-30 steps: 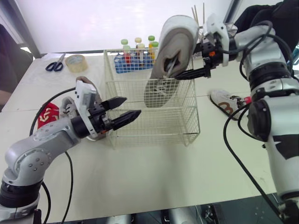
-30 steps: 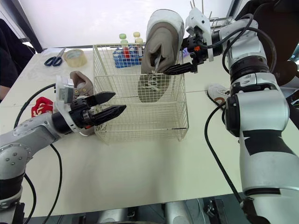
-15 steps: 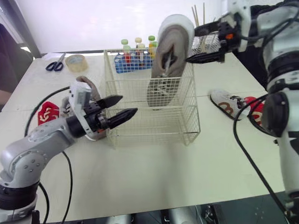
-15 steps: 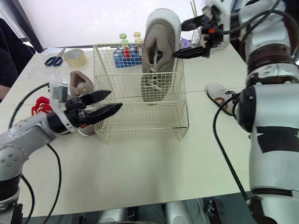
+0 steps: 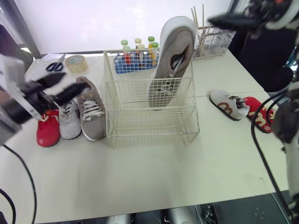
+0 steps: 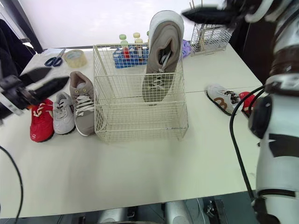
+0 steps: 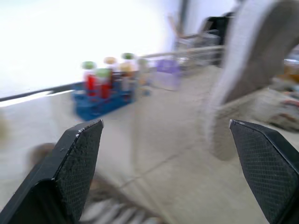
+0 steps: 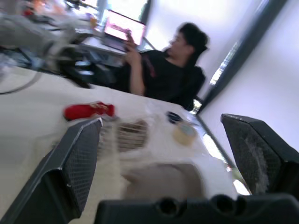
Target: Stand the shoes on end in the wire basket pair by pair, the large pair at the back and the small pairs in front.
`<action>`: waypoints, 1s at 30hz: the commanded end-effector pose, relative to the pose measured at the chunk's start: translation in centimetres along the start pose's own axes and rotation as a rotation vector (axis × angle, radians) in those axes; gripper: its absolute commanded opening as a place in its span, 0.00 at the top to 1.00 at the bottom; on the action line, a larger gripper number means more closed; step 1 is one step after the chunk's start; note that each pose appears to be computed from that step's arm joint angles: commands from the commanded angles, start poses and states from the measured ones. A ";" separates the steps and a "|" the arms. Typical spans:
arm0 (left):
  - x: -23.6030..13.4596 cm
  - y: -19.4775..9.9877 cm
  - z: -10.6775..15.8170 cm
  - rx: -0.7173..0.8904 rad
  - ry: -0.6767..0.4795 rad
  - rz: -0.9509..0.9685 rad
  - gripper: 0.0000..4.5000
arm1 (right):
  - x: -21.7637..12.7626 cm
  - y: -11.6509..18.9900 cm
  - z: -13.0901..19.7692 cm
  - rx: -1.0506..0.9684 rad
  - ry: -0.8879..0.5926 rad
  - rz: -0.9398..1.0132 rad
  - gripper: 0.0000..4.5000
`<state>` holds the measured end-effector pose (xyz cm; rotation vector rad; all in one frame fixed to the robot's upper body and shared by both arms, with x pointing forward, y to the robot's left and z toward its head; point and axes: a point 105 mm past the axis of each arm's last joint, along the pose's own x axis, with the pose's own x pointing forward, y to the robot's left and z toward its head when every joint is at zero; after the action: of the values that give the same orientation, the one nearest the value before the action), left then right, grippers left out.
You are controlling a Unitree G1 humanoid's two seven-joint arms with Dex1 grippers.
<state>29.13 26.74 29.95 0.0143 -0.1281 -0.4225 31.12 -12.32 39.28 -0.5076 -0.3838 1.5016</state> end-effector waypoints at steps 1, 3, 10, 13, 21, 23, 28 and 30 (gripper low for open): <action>-0.5 4.7 0.8 0.065 0.040 0.196 0.00 | 3.2 3.7 0.8 -0.013 -0.048 0.138 0.01; -0.3 7.5 -0.1 0.082 0.126 0.305 0.00 | 4.7 5.3 -0.8 -0.018 -0.010 0.168 0.01; 2.0 12.1 -3.5 0.040 0.313 0.405 0.00 | 6.4 7.0 -2.8 -0.052 0.028 0.188 0.01; 3.6 12.0 -4.9 0.016 0.363 0.360 0.00 | 6.5 7.1 -2.5 -0.056 0.014 0.188 0.01; 7.9 10.9 -6.9 -0.016 0.423 0.266 0.00 | 6.4 7.4 -2.6 -0.051 0.024 0.149 0.01; 8.7 10.6 -7.1 0.009 0.436 0.256 0.00 | 6.3 7.4 -2.5 -0.048 0.023 0.136 0.01; 10.0 10.0 -9.1 0.051 0.500 0.273 0.00 | 6.2 7.4 -2.6 -0.045 0.036 0.108 0.01; 10.0 9.9 -10.0 0.057 0.532 0.286 0.00 | 6.2 7.4 -2.6 -0.045 0.038 0.102 0.01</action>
<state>43.50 31.01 20.81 0.1213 0.3871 -0.1474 27.26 -6.14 31.76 -0.5751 -0.3148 1.5943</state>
